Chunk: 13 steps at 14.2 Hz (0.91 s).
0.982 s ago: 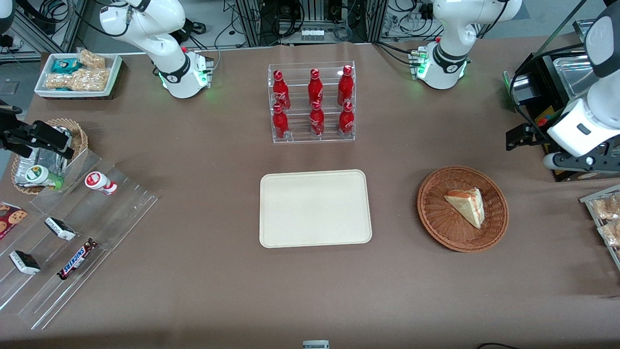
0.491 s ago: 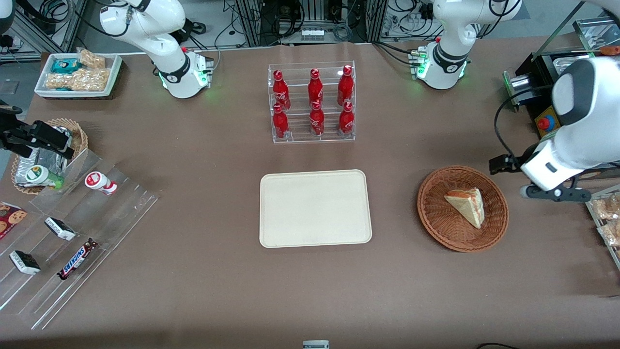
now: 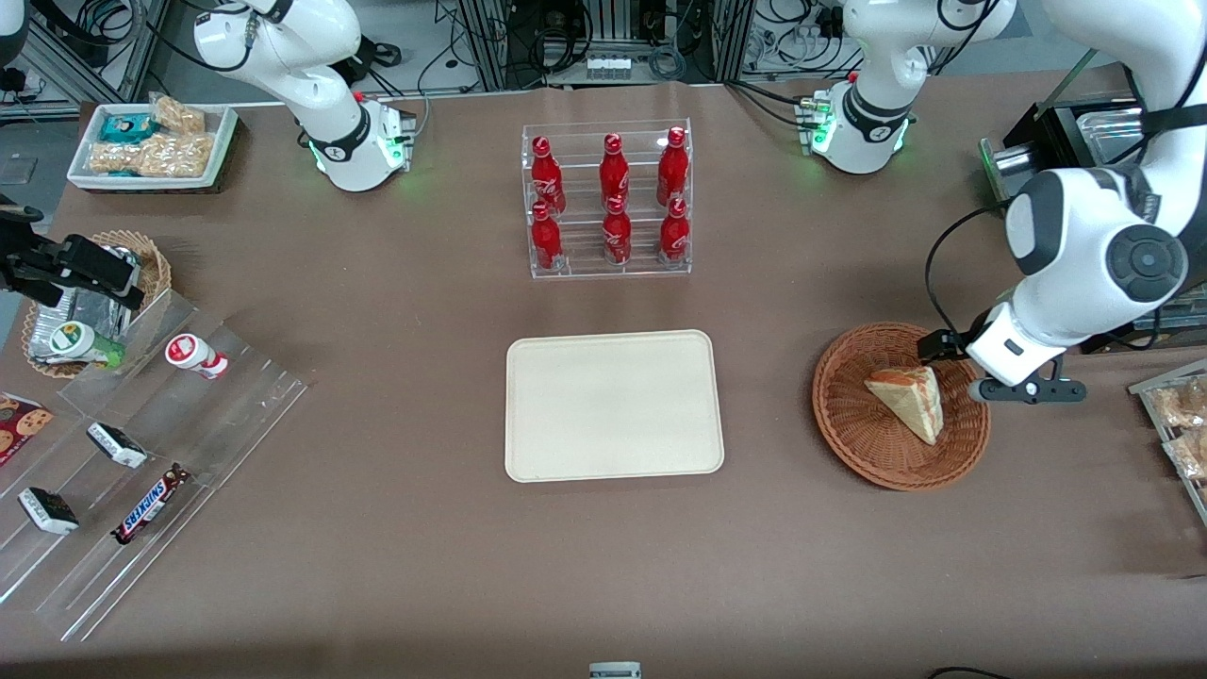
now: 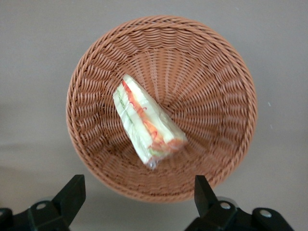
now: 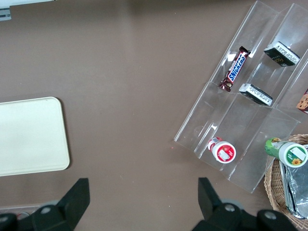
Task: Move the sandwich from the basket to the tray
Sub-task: 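Lower the open left gripper onto the wrapped sandwich in the basket, then close the left gripper on the sandwich and lift it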
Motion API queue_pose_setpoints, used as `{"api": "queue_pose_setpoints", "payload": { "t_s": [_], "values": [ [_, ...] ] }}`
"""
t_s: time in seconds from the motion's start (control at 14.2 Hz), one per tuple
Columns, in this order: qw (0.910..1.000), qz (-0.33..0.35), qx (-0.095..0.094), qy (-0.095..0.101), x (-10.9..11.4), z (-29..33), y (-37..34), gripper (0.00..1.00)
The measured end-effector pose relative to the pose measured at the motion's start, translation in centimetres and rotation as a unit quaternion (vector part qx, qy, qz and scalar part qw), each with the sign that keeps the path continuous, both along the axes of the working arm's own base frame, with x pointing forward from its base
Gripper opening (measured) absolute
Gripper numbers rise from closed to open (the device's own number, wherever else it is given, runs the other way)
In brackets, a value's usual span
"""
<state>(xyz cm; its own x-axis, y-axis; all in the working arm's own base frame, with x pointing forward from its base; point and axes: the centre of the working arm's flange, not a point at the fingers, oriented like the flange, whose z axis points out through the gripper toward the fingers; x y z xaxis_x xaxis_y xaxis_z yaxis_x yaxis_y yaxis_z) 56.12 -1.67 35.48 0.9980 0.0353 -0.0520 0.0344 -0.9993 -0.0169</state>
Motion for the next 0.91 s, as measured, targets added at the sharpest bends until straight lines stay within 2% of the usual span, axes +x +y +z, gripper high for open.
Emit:
{"api": "queue_pose_setpoints", "payload": {
  "t_s": [0.14,0.21,0.35,0.49,0.63,0.84,0.91],
  "values": [
    [0.9962,0.086,0.003,-0.013,-0.5,-1.7,0.0,1.00],
    [0.9907,0.135,0.004,-0.018,-0.6,-2.4,0.0,1.00],
    [0.9728,0.230,0.006,-0.027,-0.3,-3.6,-0.1,1.00],
    [0.9474,0.318,0.007,-0.034,0.0,-5.1,-0.1,1.00],
    [0.9290,0.368,0.005,-0.041,0.1,-6.6,-0.2,1.00],
    [0.9170,0.397,0.007,-0.036,-0.6,-9.0,-0.1,0.99],
    [0.9091,0.415,0.009,-0.032,-0.8,-9.6,-0.1,0.97]
  ]
}}
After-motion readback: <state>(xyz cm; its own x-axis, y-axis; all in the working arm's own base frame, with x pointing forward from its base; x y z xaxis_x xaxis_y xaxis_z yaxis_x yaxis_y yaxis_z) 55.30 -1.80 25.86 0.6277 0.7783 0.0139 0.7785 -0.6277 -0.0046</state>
